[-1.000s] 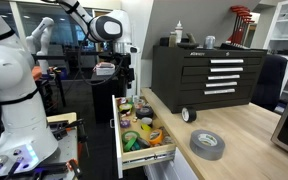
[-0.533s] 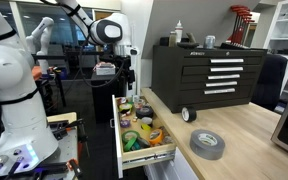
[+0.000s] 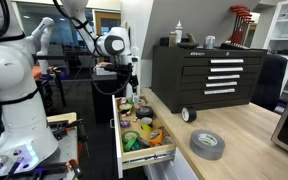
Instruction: Take the orange masking tape out of the drawer and put it on the counter
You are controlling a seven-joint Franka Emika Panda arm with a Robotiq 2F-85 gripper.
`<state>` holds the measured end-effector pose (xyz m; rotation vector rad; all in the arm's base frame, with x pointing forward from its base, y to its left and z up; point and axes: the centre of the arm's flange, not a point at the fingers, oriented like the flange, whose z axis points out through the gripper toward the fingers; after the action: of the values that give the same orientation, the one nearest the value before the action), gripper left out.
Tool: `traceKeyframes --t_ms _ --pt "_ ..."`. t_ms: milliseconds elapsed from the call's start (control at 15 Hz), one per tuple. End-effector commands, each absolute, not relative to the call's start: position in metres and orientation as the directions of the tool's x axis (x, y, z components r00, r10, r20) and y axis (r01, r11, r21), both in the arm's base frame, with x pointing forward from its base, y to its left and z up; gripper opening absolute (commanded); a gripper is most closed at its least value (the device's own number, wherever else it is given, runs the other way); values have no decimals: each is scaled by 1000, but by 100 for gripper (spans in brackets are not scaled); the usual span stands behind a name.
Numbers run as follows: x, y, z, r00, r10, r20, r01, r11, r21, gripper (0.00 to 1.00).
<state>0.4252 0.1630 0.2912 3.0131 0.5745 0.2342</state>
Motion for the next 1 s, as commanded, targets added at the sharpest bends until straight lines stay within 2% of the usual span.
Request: traceKeyframes --t_ms 0,467,933 --pt "464 179 262 908 396 139 381 -916 126 100" --pt "506 168 217 892 445 83 428 -888 166 100" --pt "503 158 199 902 430 34 422 -895 146 100"
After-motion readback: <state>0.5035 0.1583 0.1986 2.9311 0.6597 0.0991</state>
